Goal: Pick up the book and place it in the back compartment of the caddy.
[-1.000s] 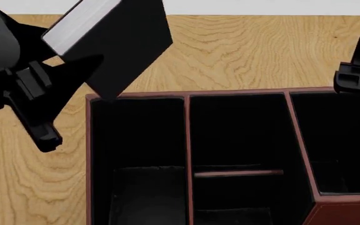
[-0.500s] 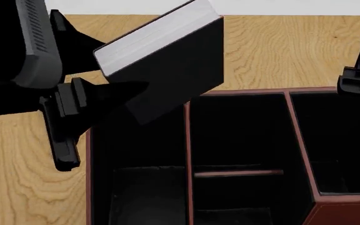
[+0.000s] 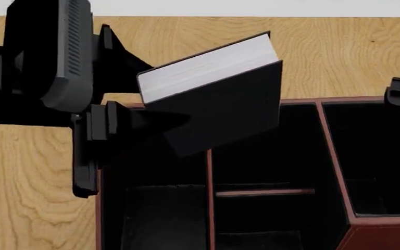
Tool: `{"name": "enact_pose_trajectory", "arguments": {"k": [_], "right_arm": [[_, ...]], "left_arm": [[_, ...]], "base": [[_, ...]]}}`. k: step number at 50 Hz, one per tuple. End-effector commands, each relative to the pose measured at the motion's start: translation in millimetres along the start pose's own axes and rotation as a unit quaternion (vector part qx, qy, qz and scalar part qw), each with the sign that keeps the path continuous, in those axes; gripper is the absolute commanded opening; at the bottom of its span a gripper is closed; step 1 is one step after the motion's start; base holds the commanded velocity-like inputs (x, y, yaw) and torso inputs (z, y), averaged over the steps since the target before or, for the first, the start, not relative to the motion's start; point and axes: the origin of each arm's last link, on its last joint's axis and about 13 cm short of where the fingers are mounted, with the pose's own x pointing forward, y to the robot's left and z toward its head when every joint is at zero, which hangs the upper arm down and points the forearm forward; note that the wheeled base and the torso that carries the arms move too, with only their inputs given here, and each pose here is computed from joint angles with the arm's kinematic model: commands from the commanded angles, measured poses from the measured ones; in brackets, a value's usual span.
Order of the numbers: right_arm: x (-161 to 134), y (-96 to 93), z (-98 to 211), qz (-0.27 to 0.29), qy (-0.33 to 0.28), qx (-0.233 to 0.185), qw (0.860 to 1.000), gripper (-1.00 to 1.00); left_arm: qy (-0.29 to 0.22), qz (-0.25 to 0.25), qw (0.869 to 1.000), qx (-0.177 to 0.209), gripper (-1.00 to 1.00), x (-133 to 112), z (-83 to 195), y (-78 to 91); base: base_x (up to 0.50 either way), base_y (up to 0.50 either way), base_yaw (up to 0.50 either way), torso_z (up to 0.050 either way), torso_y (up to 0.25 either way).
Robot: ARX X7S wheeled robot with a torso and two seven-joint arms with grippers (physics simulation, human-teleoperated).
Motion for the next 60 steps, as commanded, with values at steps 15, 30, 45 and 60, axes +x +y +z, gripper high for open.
{"name": "enact_pose_trajectory", "arguments": {"k": [15,30,45,60], "right_arm": [[1.2,-1.5,-4.2,-0.005,0.006,-0.006,1.0,1.0],[0.9,-1.2,-4.3,-0.005,0.007,-0.007,1.0,1.0],[1.4,-0.7,-6.0,-0.005,0.008,-0.009,1.0,1.0],[2.3,-0.9,-6.5,-0.006,0.009,-0.011,1.0,1.0]], "left_arm": [[-0.023,-0.082,0.996,0.016,-1.0,22.5,-1.2,9.3],[-0.023,-0.112,0.993,0.011,-1.0,30.1,-5.8,6.9],[-0.02,-0.126,0.992,0.005,-1.0,41.4,-14.1,9.1],[-0.019,-0.137,0.99,-0.006,-1.0,52.4,-20.5,11.5]], "base": [[0.0,0.0,0.0,0.0,0.001],[0.0,0.0,0.0,0.001,0.001],[0.0,0.0,0.0,0.0,0.001],[0.0,0.0,0.0,0.001,0.001]]}}
